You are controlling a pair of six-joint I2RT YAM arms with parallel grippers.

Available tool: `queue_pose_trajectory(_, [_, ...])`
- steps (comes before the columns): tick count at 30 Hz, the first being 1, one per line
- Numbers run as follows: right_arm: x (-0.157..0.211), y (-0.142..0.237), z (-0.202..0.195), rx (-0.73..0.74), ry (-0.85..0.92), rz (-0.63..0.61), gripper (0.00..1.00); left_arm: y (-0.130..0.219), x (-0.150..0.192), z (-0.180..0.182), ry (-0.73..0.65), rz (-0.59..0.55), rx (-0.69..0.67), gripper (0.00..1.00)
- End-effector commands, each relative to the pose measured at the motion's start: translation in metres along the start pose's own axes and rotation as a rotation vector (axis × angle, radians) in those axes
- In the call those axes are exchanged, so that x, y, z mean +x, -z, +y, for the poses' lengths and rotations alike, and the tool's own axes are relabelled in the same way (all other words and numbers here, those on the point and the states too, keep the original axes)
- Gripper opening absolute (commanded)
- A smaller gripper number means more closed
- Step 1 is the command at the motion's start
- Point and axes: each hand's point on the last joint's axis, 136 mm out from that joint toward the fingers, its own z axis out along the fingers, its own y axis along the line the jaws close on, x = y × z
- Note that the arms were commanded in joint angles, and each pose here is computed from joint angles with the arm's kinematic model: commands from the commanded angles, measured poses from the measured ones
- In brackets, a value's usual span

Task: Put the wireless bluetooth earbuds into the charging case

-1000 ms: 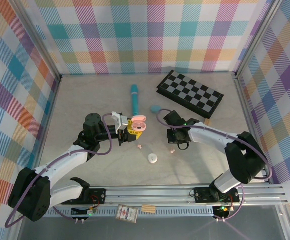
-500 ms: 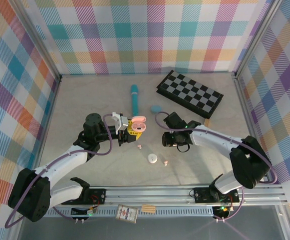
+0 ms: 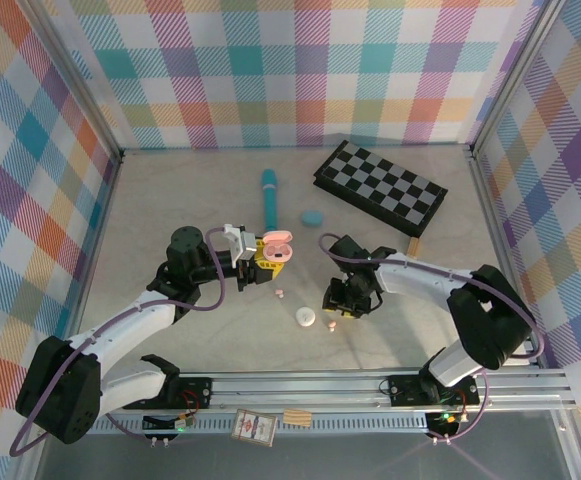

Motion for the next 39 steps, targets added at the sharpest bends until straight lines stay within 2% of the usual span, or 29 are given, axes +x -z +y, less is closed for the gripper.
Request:
queue_pose_trajectory(1, [0.014,-0.010,0.001,-0.027,-0.156,0.069,0.39,0.005,-0.016,0.001,-0.061,-0.034,-0.014,0.34])
queue_pose_trajectory(19, [0.024,-0.021,-0.002,0.018,-0.200,0.092,0.33,0.006,-0.016,0.001,-0.064,-0.033,-0.013,0.34])
queue_pose_trajectory(26, [0.022,-0.022,-0.007,0.053,-0.182,0.083,0.20,0.006,-0.016,0.001,-0.066,-0.034,-0.013,0.34])
queue_pose_trajectory(30, [0.017,-0.017,-0.006,0.055,-0.154,0.053,0.16,0.006,-0.016,0.001,-0.062,-0.034,-0.012,0.34])
queue_pose_trajectory(36, [0.000,0.013,0.014,-0.031,-0.012,-0.053,0.15,0.007,-0.016,0.000,-0.060,-0.033,-0.010,0.34])
queue_pose_trajectory(39, [-0.004,0.033,0.036,-0.160,0.103,-0.057,0.15,0.007,-0.017,0.000,-0.059,-0.035,-0.007,0.34])
